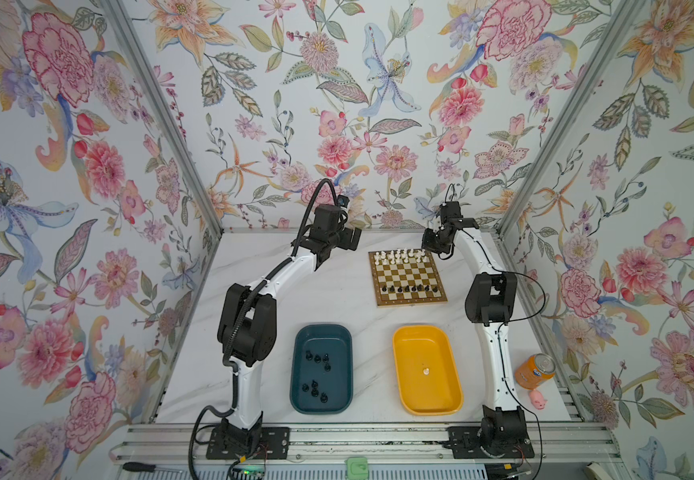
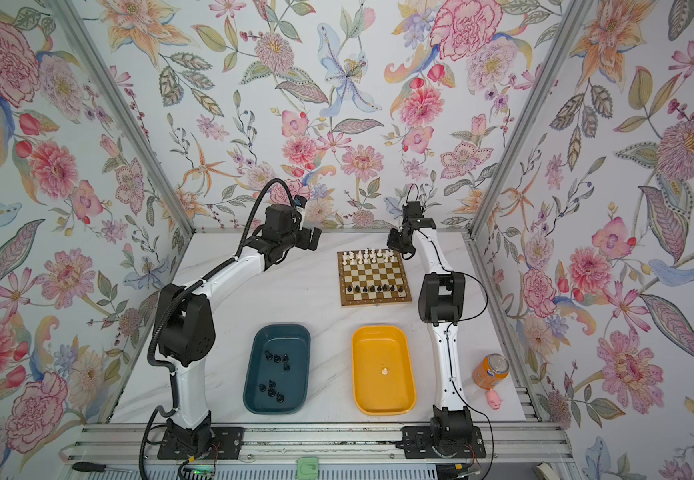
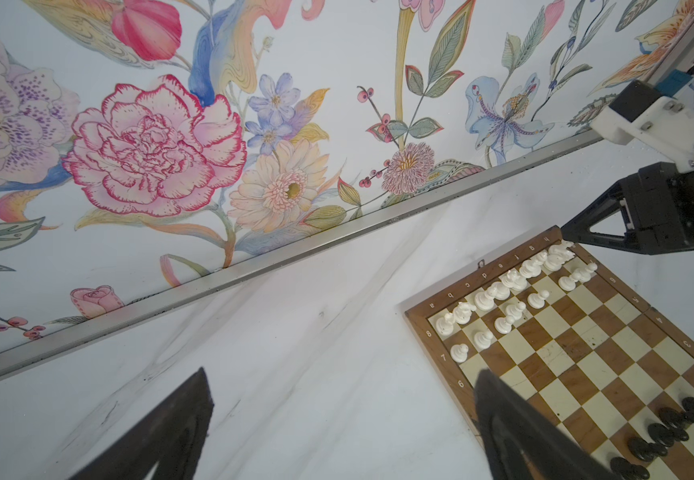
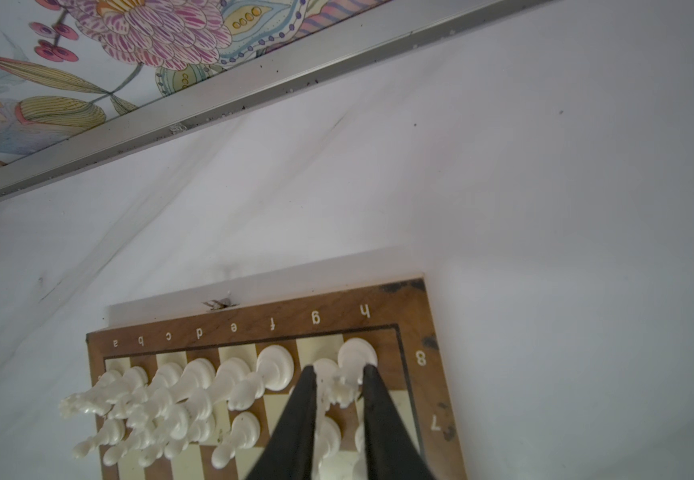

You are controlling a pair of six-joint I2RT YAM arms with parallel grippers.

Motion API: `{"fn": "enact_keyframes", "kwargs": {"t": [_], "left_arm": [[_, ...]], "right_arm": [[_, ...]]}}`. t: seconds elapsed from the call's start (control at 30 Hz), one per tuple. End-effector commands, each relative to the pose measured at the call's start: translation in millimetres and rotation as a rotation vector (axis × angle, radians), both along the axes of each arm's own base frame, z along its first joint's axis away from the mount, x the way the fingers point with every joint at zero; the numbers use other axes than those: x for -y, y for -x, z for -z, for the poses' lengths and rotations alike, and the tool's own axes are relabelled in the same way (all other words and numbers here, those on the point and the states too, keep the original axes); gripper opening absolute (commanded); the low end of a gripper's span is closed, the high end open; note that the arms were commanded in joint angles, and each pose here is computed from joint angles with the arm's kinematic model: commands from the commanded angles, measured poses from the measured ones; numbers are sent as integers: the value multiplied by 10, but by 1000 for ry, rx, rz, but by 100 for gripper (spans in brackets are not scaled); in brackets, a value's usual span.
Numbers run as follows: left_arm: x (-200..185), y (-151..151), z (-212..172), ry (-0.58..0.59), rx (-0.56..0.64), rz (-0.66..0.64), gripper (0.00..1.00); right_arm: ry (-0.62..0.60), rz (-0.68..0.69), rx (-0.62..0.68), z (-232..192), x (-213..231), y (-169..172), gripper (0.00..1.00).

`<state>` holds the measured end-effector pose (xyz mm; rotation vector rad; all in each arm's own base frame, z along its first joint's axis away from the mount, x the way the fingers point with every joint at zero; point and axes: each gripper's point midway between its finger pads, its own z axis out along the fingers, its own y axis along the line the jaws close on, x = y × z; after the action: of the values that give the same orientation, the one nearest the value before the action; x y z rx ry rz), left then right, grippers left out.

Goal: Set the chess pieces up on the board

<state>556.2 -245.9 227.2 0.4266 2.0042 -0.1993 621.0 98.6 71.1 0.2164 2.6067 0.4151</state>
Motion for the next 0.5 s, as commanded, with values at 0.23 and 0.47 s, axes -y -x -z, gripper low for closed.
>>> {"fn": "enact_keyframes", "kwargs": {"t": [0.23,0.47], "left_arm": [[-1,-28,-9,-15,4,-3,99],[0,-31,-18,-16,7,-1,99]], "right_arm": [[25,-6,-50,264,4,58,22],[28,-8,-50,279,-1,56,22]]}}
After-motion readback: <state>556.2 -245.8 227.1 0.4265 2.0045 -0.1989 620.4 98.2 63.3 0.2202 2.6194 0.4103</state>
